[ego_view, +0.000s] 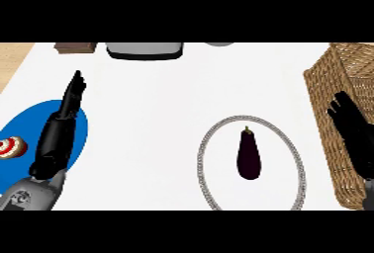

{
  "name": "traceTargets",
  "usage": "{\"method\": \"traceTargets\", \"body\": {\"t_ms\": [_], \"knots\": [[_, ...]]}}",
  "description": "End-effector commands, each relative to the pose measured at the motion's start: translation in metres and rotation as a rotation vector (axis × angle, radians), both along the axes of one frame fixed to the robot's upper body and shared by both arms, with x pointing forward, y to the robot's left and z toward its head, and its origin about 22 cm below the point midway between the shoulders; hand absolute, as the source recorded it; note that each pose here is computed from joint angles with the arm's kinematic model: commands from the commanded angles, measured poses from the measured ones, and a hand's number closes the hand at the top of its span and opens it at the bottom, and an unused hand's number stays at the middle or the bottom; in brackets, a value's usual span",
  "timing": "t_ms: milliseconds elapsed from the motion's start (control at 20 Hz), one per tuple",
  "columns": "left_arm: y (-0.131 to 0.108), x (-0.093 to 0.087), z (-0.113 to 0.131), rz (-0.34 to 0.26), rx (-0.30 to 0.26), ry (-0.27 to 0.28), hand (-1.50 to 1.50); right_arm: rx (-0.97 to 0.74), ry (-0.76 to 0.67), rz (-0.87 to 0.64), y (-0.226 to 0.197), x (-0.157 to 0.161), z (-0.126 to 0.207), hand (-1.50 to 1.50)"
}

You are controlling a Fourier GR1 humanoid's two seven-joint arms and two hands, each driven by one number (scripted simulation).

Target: Pick the eggplant from the placemat and place it in the basket

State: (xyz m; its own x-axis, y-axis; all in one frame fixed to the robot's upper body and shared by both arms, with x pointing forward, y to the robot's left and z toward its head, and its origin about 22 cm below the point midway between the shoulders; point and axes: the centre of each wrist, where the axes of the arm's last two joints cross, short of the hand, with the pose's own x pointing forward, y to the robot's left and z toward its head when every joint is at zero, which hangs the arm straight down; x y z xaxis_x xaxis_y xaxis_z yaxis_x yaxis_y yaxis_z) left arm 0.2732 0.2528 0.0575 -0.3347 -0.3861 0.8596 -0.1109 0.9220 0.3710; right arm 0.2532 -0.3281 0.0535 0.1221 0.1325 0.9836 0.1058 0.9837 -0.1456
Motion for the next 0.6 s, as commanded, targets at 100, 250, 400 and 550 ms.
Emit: {"method": "traceTargets", "body": {"t_ms": [100, 250, 400, 550], "knots": [[-0.005, 0.005, -0.002, -0.104, -0.025, 0.100, 0.00, -0.041, -0.030, 0.135, 0.009, 0.031, 0.015, 1.50], [0.004, 0.013, 0.009, -0.214, -0.036, 0.168, 0.00, -0.078, -0.082, 0.241, 0.026, 0.064, 0.043, 1.50], [-0.007, 0.005, -0.004, -0.251, -0.073, 0.256, 0.00, 0.005, -0.273, 0.556, 0.123, 0.032, 0.006, 1.50], [-0.001, 0.013, -0.005, -0.238, -0.083, 0.262, 0.00, -0.198, -0.320, 0.502, 0.184, 0.024, -0.014, -1.50]]}}
